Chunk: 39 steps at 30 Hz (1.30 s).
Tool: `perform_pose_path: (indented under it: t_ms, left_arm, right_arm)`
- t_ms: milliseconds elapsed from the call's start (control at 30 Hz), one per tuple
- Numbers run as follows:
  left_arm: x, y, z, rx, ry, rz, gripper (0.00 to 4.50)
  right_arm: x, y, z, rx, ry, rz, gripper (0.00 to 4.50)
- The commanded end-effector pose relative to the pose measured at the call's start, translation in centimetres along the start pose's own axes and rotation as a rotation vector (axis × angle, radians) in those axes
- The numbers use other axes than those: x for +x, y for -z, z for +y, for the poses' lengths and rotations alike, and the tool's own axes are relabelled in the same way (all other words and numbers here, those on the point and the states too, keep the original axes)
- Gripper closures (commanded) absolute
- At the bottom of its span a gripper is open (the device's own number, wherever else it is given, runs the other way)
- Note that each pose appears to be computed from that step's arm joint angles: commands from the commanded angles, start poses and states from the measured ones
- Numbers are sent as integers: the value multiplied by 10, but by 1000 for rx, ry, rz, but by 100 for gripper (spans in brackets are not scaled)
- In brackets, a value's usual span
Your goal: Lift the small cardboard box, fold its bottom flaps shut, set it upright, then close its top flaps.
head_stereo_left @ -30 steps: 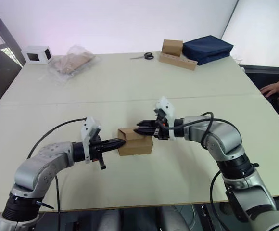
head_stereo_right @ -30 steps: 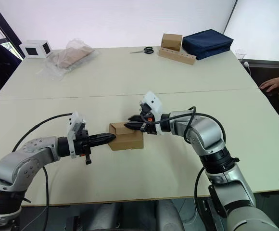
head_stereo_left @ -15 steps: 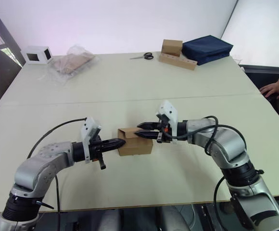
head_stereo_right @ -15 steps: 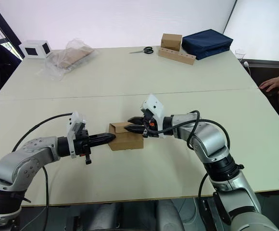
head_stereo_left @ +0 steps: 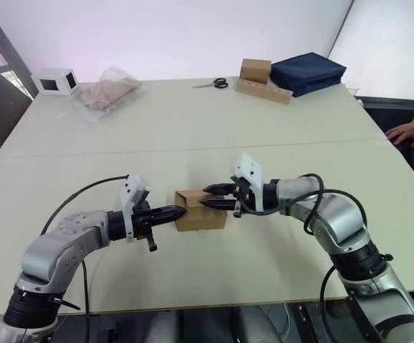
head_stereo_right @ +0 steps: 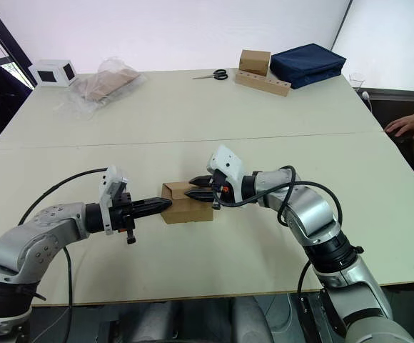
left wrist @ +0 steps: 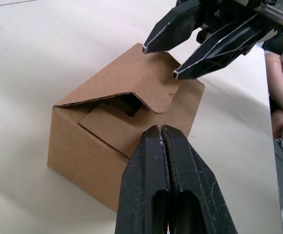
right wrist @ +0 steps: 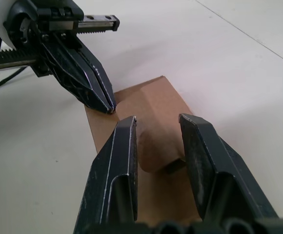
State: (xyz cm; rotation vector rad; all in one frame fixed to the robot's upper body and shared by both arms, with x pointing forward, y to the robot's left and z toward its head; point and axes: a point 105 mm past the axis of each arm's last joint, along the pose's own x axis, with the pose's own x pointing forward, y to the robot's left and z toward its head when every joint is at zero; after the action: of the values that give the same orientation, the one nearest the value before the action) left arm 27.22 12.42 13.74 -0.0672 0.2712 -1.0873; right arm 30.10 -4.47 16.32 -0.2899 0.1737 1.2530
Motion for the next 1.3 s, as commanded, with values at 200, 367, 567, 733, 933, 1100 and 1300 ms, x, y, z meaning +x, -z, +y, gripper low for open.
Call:
perform_pose_path:
  t_ms: [200, 367, 567, 733, 933, 1100, 1300]
  left_arm:
    - [-12, -15, 13, -8, -36, -30, 450]
    - [-14, -37, 17, -43, -38, -138, 450]
    - [-3, -39, 23, -54, -61, -171, 450]
    - [6, -29, 33, -52, -97, -160, 450]
    - [16, -24, 34, -52, -100, -159, 450]
    - [21, -22, 30, -65, -80, -163, 450]
    - [25, -20, 26, -62, -61, -155, 450]
  right_arm:
    - [1, -9, 4, -26, -5, -32, 312]
    - [2, -8, 5, -23, -4, -35, 312]
    - [3, -10, 6, -22, -3, -41, 312]
    - [3, -12, 5, -26, 6, -48, 312]
    - [0, -17, 2, -40, 20, -60, 312]
    - [-8, -27, 8, -22, -6, -113, 312]
    - [-11, -19, 14, -32, -11, -82, 312]
